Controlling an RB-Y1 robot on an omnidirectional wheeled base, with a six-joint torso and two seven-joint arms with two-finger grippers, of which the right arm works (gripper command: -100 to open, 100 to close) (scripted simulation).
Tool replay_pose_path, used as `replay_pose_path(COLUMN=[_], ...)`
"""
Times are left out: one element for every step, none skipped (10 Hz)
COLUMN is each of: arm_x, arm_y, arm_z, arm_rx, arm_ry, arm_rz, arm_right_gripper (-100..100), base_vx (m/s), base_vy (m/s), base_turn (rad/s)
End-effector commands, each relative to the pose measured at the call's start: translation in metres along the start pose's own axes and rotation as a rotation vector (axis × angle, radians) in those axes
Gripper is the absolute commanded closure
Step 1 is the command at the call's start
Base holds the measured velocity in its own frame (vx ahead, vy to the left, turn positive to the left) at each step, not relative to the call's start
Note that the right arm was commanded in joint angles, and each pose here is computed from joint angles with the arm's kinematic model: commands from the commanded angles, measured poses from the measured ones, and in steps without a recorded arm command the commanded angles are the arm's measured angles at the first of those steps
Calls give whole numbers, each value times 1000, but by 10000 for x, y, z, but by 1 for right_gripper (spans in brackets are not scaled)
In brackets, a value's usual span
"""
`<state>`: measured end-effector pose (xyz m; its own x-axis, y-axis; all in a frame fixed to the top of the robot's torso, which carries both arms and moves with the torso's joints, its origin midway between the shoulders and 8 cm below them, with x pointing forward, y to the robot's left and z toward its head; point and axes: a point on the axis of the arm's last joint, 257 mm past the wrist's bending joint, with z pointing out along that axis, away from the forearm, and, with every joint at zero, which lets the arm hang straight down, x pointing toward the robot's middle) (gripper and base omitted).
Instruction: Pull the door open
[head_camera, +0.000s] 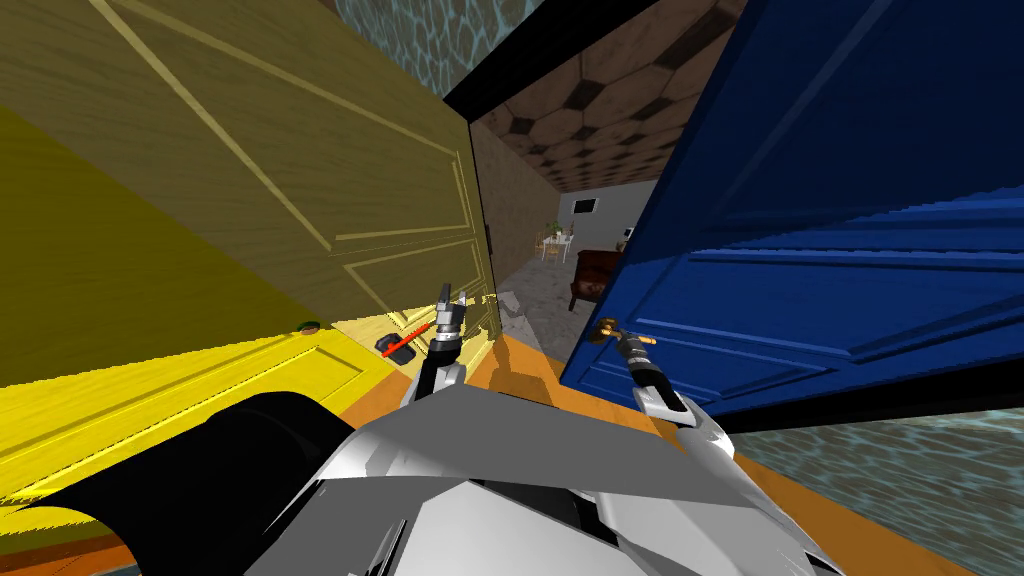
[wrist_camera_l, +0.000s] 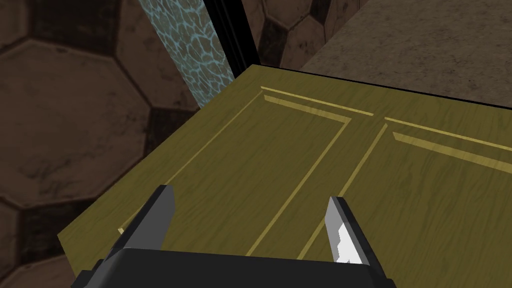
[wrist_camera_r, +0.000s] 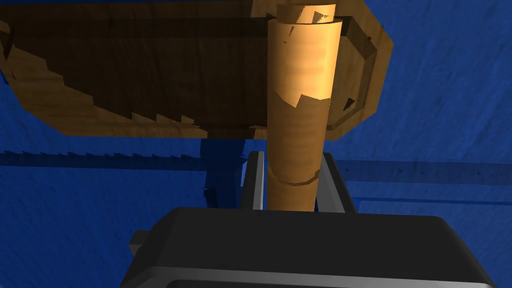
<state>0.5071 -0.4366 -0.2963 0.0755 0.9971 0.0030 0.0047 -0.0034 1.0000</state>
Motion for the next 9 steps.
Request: replay_pose_path(arm_x=[12, 16, 25, 35, 48, 60, 73, 88, 115], arm_y=[14, 17, 22, 27, 31, 34, 35, 36, 36], arm_z=[-50, -64, -94, -126, -160, -193, -224, -259, -229], arm_rx=[-3, -4, -5, -6, -7, -6, -6, -5, -7], arm_ry=[22, 28, 41, 55, 69, 83, 95, 110, 107], arm_rz=[-2, -3, -4, -4, -5, -5, -4, -4, -2], arm_right_gripper=[100, 100, 100, 100, 100, 100, 100, 100, 100], base_vx=[-138, -208, -192, -201, -222, -196, -211, -245, -113], base_vy=[-44, -96, -106, -80, -76, -89, -75, -73, -27], base_turn=[98, 126, 114, 106, 111, 107, 93, 99, 34])
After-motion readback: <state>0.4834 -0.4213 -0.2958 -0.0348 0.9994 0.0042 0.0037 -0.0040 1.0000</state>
